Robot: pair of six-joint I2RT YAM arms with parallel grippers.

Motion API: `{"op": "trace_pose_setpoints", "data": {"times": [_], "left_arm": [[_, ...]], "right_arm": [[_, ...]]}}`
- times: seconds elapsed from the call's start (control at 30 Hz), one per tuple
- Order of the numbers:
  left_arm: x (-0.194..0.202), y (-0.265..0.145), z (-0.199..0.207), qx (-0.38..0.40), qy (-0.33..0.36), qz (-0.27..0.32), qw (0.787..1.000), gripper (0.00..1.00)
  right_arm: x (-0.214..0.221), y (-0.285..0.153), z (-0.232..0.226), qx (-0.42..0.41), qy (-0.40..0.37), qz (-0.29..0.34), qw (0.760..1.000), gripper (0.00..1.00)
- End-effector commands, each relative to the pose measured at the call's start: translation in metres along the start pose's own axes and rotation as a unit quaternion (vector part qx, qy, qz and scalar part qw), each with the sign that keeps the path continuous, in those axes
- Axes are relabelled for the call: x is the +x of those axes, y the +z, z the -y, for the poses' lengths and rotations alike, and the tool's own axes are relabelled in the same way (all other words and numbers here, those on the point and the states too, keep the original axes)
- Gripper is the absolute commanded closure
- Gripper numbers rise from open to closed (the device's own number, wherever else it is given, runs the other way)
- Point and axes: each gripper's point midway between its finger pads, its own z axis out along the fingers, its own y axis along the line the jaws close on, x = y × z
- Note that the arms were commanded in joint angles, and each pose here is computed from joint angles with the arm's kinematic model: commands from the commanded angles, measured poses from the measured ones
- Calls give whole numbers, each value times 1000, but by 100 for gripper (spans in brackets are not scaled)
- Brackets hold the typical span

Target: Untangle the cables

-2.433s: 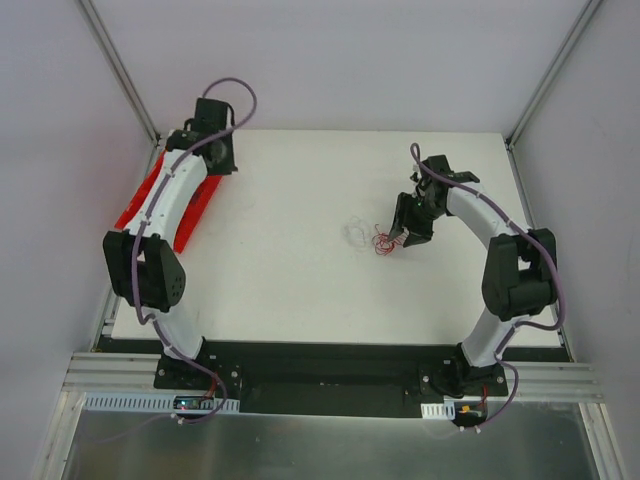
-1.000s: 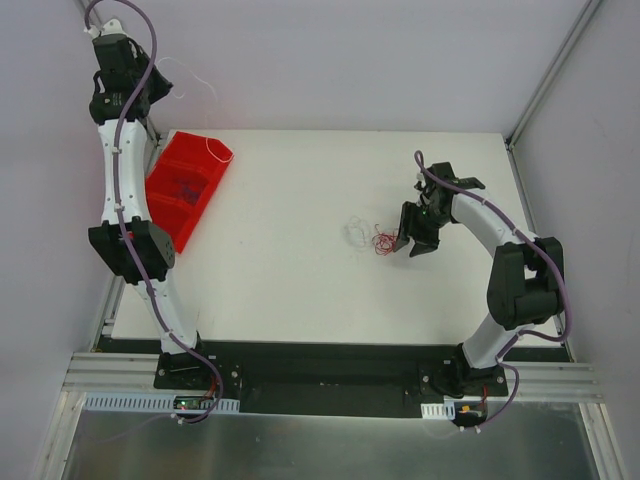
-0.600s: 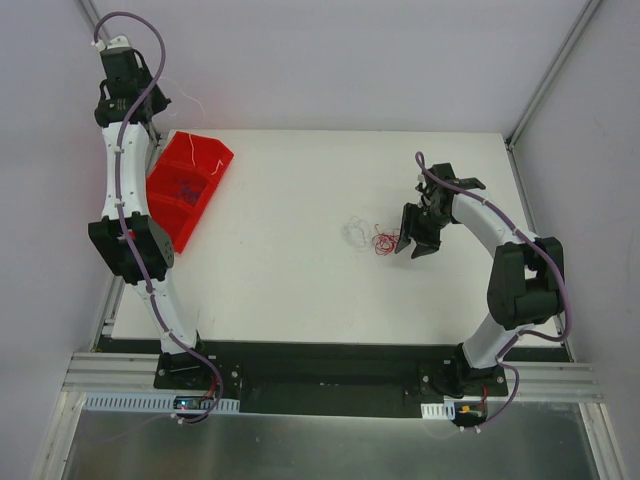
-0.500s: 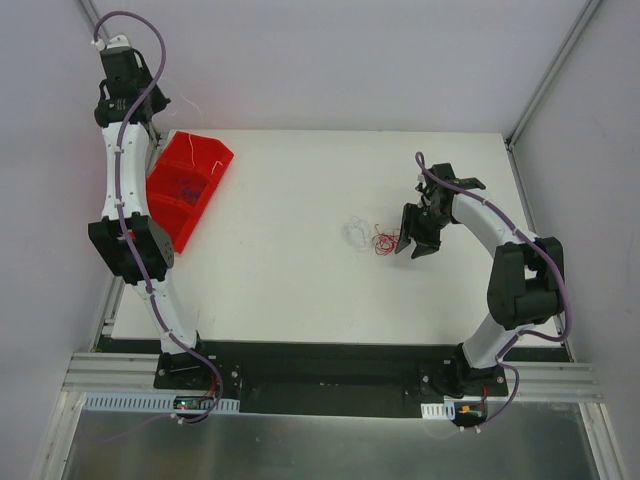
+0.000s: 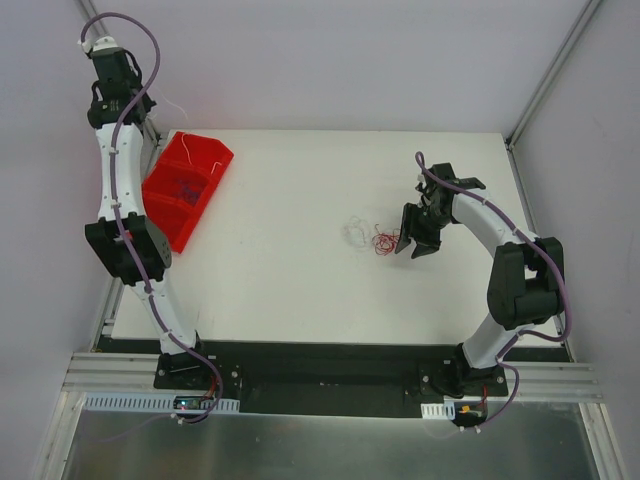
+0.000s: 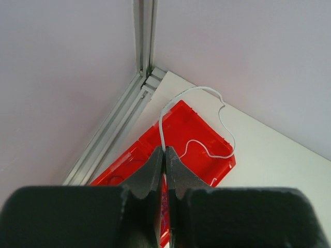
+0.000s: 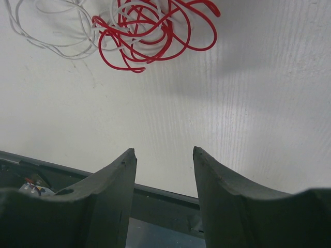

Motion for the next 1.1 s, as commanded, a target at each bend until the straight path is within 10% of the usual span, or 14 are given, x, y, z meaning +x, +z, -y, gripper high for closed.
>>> {"op": "trace_pose_setpoints", "data": {"times": [0.0, 0.53, 1.07], "left_arm": [[-8, -10, -8, -14, 0, 15, 1000, 100], [129, 48, -6, -44, 14, -150, 988, 100], [165, 98, 0, -41, 7, -176, 983, 100]], "right_arm": [[0, -12, 0, 2, 2, 8, 1000, 49], [5, -9, 3, 3, 3, 3, 1000, 49], [13, -13, 8, 18, 7, -11, 1000, 49]]}}
